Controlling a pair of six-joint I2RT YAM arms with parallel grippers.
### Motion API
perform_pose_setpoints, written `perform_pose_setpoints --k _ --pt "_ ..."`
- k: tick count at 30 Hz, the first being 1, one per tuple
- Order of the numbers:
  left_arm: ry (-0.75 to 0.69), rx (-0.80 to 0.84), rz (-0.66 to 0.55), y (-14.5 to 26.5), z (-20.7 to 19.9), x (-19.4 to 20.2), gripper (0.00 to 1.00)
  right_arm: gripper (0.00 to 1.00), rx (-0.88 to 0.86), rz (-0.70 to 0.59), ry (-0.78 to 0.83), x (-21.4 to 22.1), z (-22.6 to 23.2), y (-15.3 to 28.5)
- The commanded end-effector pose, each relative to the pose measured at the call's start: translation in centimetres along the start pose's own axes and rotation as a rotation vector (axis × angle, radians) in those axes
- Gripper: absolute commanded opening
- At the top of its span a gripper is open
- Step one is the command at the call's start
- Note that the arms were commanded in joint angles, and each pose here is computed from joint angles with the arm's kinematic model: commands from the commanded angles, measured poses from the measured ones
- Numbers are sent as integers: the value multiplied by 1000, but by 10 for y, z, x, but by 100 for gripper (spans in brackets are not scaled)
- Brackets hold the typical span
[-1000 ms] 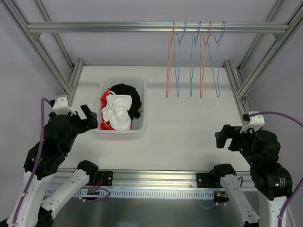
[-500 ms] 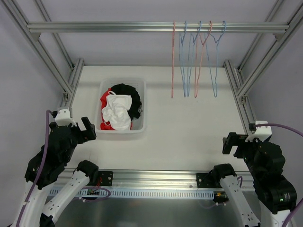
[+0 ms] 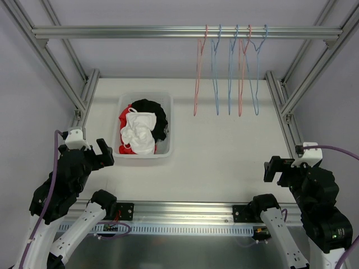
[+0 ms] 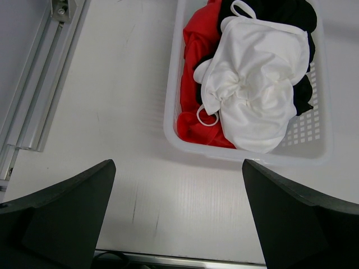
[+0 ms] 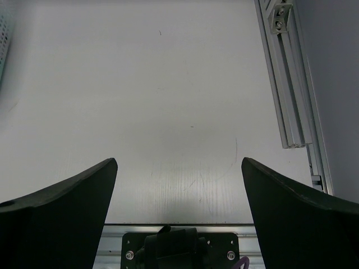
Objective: Remove the tank top from the hanger
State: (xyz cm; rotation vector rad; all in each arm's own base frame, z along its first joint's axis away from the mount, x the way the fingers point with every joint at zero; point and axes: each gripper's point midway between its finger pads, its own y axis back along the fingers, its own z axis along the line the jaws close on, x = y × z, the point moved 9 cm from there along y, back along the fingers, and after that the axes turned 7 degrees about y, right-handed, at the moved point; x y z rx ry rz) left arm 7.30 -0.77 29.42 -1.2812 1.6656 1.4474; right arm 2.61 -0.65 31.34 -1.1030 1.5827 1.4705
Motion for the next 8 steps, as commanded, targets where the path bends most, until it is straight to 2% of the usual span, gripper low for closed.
perform_pose_setpoints --k 1,8 --pt "-2 -9 13 -2 -1 1 99 99 -4 -25 0 -10 -1 0" --pt "-4 -15 22 -4 -2 2 99 99 -13 -24 -11 -10 1 -3"
